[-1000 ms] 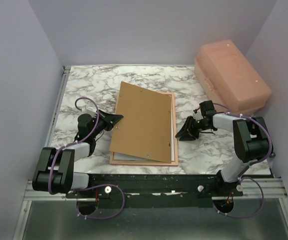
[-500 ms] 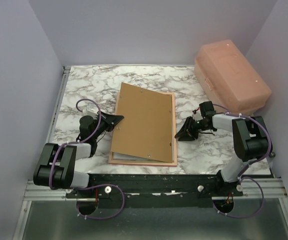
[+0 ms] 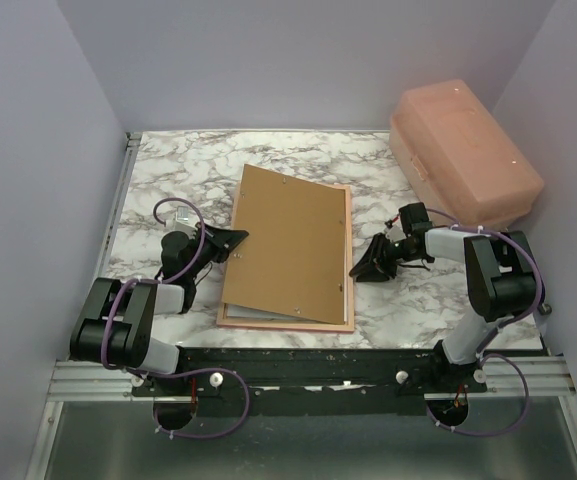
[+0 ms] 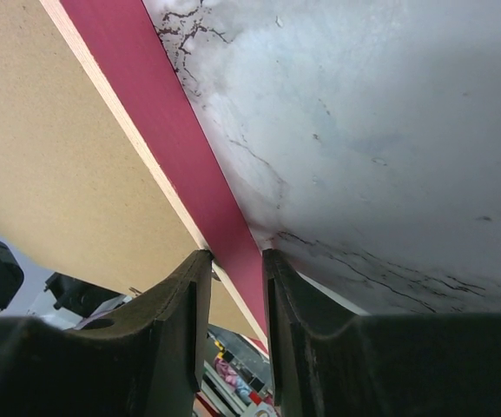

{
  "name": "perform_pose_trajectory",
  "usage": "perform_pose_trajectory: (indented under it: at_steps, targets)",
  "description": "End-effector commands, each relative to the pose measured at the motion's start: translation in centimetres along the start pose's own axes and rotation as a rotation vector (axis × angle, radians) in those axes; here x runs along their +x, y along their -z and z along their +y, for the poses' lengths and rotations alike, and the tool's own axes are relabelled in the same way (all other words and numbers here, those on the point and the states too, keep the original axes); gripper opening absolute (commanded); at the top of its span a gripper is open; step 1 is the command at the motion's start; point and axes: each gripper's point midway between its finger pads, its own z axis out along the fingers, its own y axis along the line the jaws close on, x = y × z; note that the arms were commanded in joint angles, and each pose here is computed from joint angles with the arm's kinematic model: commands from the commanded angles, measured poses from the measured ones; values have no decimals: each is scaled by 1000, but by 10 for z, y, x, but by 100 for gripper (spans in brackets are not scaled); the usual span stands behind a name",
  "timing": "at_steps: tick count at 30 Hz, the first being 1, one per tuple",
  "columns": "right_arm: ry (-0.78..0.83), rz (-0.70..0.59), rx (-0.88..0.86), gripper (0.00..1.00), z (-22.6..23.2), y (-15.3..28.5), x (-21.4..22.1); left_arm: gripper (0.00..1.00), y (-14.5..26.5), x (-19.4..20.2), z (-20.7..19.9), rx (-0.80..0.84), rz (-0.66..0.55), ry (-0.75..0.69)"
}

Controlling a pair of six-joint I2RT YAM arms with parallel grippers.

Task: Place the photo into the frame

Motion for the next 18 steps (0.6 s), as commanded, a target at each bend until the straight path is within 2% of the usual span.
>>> perform_pose_trajectory:
  at_steps: [1, 16, 18]
  targets:
    - [-43, 40, 110, 36, -35, -12, 14, 0, -4, -2, -1, 7, -25, -43]
    - [-48, 48, 95, 36, -33, -14, 15, 0, -2, 26, 12, -28, 85, -60]
    - [-48, 49, 95, 36, -34, -14, 15, 8, -2, 30, 15, -53, 113, -82]
